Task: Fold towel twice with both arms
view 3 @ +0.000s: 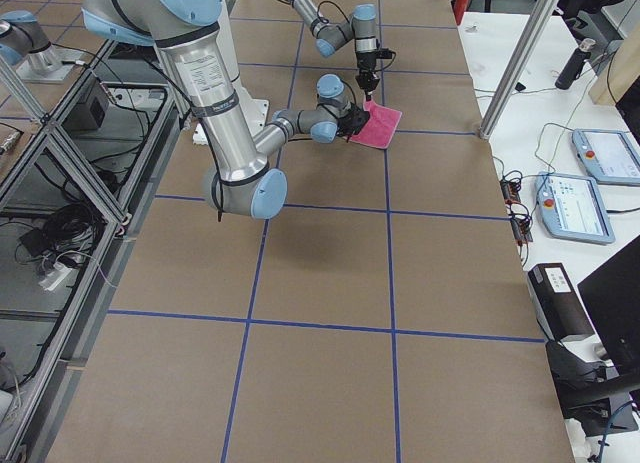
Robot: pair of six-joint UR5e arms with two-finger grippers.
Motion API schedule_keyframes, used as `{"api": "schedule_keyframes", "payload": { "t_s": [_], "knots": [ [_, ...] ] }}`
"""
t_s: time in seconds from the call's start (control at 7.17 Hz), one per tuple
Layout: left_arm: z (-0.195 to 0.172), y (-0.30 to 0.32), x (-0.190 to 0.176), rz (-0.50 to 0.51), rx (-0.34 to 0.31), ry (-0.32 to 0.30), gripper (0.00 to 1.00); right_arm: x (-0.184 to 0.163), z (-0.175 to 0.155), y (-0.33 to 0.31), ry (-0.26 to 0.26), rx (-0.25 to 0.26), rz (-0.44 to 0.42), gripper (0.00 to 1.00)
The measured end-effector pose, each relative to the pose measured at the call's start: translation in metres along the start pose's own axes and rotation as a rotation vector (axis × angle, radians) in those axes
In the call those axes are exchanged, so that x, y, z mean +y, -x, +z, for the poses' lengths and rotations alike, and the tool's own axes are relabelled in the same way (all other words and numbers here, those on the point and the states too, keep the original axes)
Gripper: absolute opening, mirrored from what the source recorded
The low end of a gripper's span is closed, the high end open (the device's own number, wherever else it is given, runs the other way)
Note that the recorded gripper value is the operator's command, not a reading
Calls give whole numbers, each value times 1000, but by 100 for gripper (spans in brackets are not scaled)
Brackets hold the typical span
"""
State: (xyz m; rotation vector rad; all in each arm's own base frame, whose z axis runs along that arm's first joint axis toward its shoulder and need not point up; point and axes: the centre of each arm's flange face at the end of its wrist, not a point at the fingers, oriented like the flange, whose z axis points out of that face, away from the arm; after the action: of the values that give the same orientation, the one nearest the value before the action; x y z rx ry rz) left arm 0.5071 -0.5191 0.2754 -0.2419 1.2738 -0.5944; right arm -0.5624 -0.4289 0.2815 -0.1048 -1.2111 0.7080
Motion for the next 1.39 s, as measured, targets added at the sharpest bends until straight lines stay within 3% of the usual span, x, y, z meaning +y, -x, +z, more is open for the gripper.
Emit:
{"api": "schedule_keyframes", "payload": {
  "t_s": [0.42, 1.12, 1.39],
  "knots": [
    [-27, 5, 16, -56, 28, 31, 0, -7, -24, -5, 51, -51, -4, 0],
    [-43, 4, 51, -107, 57, 86, 0, -25, -80, -17, 133, -70, -14, 0],
    [-39, 12, 58, -106, 48, 96, 0, -28, -82, -21, 134, -64, -26, 0]
  ]
}}
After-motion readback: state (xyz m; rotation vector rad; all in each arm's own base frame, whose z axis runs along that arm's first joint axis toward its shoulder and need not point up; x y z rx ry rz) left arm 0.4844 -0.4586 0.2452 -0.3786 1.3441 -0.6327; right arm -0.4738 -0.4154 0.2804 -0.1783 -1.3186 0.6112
